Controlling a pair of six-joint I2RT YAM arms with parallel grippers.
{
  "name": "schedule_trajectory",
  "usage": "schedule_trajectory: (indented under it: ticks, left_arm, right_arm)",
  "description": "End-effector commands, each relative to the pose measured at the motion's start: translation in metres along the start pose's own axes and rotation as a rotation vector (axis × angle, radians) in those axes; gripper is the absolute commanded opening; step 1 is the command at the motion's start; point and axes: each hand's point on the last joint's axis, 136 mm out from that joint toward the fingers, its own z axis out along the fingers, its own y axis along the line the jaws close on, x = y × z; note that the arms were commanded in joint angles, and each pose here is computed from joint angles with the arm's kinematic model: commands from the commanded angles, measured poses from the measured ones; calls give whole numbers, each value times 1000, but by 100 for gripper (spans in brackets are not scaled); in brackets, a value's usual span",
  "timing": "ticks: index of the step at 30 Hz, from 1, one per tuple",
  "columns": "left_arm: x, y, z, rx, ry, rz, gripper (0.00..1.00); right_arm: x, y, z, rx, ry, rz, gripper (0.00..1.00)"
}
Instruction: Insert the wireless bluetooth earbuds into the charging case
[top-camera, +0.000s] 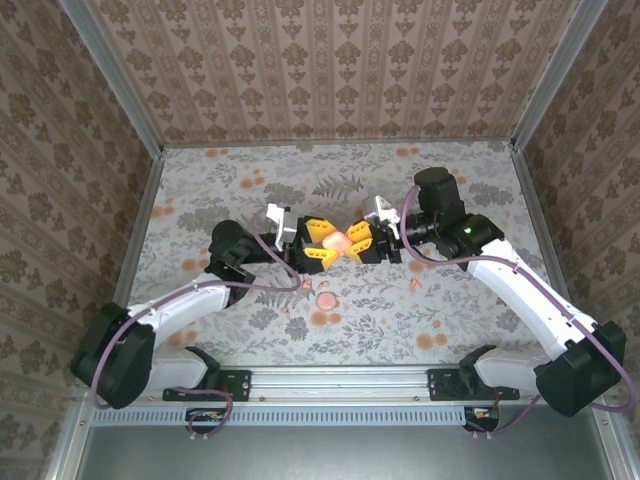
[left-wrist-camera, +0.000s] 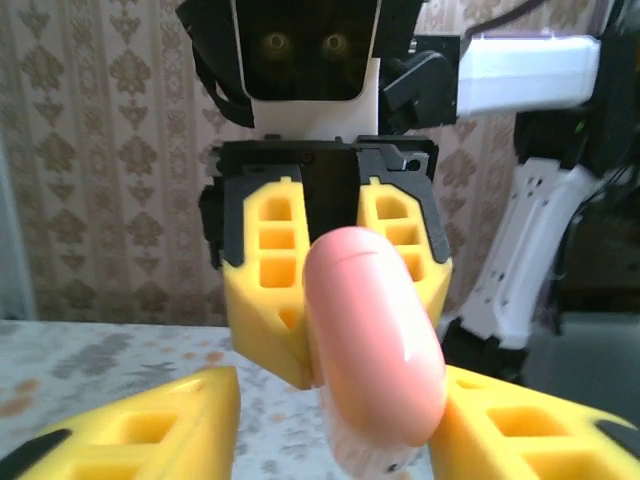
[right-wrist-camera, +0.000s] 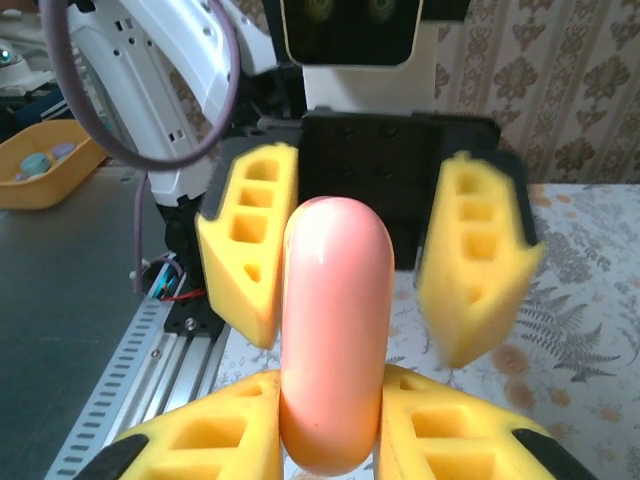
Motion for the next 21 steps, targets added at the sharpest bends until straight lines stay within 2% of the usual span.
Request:
schedule_trajectory:
  ticks: [1,7,12,16,21]
  left_arm:
    - [18,0,-9,-72,120,79,64]
    - [53,-9,-26,-97,344,130,65]
    - [68,-11,-34,-98,439,148,65]
    - [81,-9,-38,-101,499,165,65]
    - [87,-10,-34,-75,518,157,64]
  right_arm:
    - [-2,11,-7,19,44,-43,24]
    - [48,7,-14,143,288,-122,24]
    - [84,-1,-15,170,471,-198,23]
    - [94,1,-4,124,507,-239,23]
    - [96,6,12,73,475,-274,23]
